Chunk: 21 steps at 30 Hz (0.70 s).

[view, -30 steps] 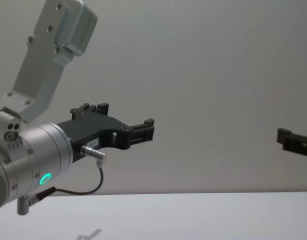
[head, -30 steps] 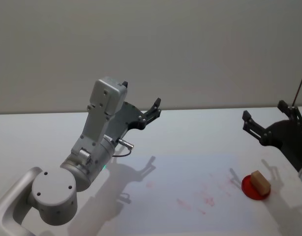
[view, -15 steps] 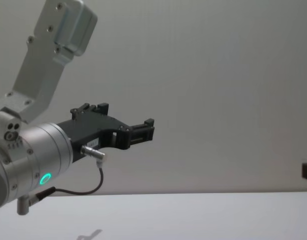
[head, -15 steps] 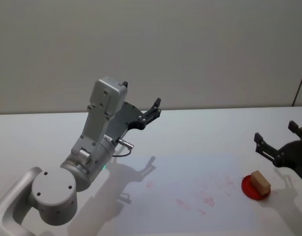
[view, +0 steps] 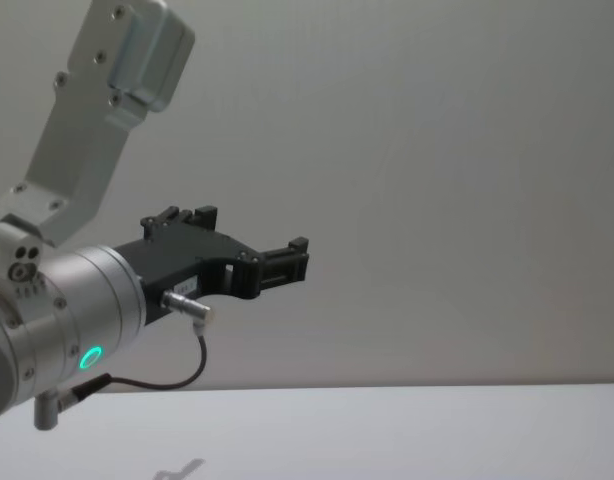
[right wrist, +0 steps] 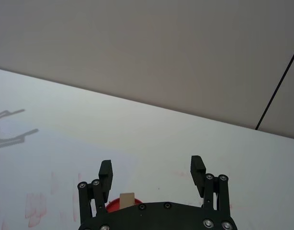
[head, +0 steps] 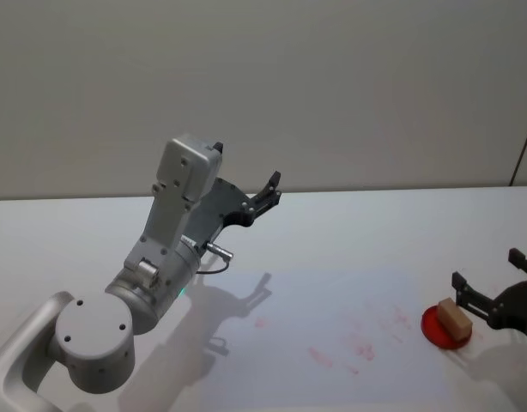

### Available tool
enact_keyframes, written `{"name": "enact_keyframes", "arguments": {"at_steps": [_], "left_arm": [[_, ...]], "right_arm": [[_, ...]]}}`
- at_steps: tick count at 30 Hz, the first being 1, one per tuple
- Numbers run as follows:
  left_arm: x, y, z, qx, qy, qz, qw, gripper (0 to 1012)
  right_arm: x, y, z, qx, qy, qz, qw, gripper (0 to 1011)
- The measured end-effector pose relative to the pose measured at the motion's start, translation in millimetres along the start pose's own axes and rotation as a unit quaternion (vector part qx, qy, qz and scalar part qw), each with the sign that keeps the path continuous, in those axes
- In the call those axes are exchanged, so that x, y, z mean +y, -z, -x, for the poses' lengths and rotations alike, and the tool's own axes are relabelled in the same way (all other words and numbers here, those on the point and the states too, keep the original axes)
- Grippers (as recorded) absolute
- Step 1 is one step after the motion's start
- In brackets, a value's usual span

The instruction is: Use the one hand to pick up the stamp and affix it onto the A4 paper.

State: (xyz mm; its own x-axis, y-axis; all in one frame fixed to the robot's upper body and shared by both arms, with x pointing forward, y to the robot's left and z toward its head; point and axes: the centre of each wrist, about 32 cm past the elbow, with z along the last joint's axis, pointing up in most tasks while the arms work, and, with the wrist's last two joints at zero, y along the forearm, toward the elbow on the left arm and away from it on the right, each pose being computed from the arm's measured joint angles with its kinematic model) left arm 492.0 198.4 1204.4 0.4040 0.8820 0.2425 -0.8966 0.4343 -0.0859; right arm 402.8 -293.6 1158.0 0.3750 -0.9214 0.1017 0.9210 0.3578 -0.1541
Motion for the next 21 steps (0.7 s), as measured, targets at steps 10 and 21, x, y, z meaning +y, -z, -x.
{"name": "enact_keyframes", "arguments": {"at_steps": [10,21], "left_arm": [[0.0,0.0,0.0,0.0,0.0,0.0,1.0,1001],[0.0,0.0,0.0,0.0,0.0,0.0,1.0,1001]], "right_arm": [[-3.6,5.1,0.8,-0.005,-0.004,0.033,0.9994,1001],[-4.3,8.5,6.5,-0.002,-0.011,0.062,0.998,1001]]}}
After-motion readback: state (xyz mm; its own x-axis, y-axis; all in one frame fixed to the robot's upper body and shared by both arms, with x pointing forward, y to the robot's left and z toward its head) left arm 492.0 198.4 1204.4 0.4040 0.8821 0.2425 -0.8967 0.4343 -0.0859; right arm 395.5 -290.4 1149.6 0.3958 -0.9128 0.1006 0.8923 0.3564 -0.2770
